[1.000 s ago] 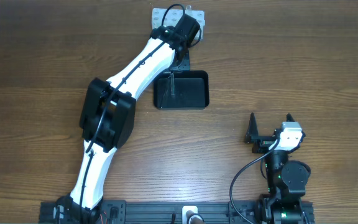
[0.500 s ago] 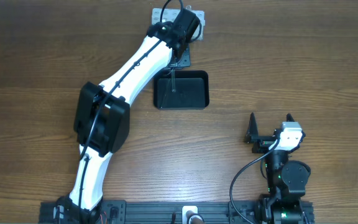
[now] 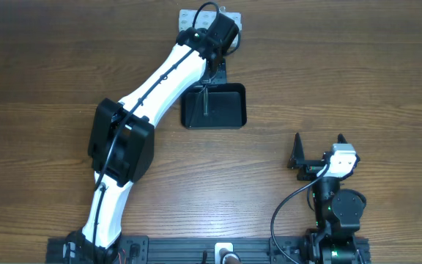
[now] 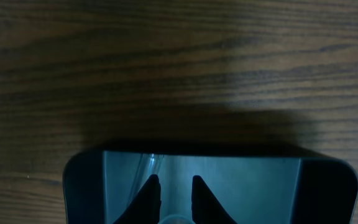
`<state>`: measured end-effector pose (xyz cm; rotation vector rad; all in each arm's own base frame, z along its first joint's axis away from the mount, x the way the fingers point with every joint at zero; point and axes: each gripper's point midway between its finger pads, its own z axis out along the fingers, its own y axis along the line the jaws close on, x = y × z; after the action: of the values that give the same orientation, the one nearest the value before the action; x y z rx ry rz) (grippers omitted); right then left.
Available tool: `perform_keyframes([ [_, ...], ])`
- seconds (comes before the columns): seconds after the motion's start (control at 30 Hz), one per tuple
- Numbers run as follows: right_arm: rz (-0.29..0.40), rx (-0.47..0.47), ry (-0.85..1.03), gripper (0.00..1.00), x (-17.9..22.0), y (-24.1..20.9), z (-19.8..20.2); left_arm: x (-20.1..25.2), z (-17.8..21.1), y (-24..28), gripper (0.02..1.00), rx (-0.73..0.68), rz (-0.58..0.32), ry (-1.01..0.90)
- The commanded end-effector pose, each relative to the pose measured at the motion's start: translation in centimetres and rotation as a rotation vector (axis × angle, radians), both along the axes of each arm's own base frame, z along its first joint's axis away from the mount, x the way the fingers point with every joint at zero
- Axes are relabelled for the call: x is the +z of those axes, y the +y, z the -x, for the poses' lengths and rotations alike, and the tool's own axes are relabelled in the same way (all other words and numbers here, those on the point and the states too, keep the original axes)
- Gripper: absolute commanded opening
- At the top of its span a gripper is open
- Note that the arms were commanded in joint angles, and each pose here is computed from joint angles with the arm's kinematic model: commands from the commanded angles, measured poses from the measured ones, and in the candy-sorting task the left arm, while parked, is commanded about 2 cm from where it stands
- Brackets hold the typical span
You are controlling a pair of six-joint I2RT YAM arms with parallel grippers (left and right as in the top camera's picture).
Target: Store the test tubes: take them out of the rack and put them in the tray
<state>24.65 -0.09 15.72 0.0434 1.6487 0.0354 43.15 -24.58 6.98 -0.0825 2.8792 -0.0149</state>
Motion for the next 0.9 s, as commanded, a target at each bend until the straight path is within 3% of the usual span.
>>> perform_keyframes([
  [0.03, -0.001, 0.003, 0.001, 0.993, -0.2, 0.1, 0.0, 1.7, 0.8, -0.6, 0.071, -0.015, 0.032, -0.001],
  [0.9, -0.001, 0.003, 0.001, 0.991, -0.2, 0.1, 0.0, -2.6, 1.5, -0.2, 0.075, -0.016, -0.033, 0.082],
])
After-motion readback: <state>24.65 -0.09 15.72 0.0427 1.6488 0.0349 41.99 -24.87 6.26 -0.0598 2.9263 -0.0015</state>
